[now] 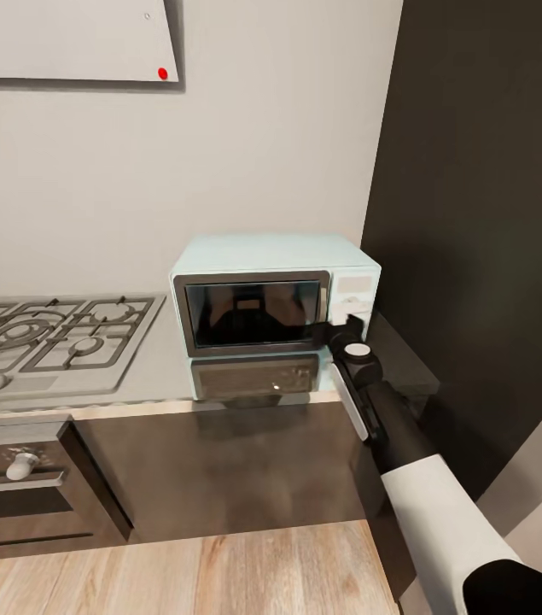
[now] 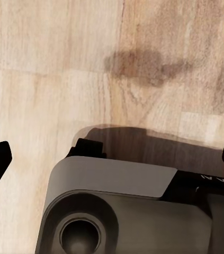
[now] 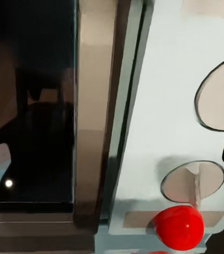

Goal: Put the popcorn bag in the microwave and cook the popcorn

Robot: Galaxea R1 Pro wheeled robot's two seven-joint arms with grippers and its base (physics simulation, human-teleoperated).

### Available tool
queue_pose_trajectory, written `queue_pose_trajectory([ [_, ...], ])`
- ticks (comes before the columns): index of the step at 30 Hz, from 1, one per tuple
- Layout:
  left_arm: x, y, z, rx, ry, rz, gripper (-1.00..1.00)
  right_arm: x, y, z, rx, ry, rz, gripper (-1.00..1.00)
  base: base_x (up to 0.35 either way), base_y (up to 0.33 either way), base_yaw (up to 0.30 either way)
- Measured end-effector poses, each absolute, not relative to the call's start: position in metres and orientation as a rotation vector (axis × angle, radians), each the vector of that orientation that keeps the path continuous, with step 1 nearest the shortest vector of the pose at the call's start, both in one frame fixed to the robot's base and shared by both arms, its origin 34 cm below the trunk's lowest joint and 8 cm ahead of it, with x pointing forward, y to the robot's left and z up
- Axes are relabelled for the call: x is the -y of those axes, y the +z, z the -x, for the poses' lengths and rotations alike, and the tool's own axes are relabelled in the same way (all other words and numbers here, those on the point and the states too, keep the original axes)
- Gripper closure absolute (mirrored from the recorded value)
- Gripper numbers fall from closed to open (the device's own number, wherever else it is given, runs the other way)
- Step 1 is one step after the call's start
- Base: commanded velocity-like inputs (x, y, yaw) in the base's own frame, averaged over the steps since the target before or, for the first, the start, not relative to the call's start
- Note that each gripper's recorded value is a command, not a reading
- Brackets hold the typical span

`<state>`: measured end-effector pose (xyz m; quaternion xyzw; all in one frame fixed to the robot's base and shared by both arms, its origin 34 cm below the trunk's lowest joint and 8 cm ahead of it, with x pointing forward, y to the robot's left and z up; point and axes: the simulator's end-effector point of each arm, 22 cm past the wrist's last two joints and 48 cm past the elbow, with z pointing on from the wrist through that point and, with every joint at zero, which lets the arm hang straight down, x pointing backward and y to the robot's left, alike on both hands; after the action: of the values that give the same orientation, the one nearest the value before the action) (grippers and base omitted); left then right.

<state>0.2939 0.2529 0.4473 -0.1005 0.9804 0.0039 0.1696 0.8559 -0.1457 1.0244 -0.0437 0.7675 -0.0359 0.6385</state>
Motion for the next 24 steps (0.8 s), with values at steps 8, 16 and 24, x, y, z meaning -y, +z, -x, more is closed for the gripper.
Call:
queue_pose_trajectory([
  [8, -0.2528, 0.4473, -0.2939, -2.786, 0.011, 0.284, -1.00, 0.1384, 1.0291, -0.8568, -1.750, -0.070, 0.100, -1.00, 0.000, 0.000, 0.000],
  [16, -0.2529, 0.4473, -0.2939, -2.786, 0.011, 0.286, -1.00, 0.1410, 1.0291, -0.8569, -1.749, -0.081, 0.091, -1.00, 0.000, 0.000, 0.000],
  [24, -0.2529, 0.4473, -0.2939, -2.786, 0.011, 0.286, -1.00, 0.1415, 1.0299, -0.8571, -1.748, -0.083, 0.090, -1.00, 0.087, 0.000, 0.000],
])
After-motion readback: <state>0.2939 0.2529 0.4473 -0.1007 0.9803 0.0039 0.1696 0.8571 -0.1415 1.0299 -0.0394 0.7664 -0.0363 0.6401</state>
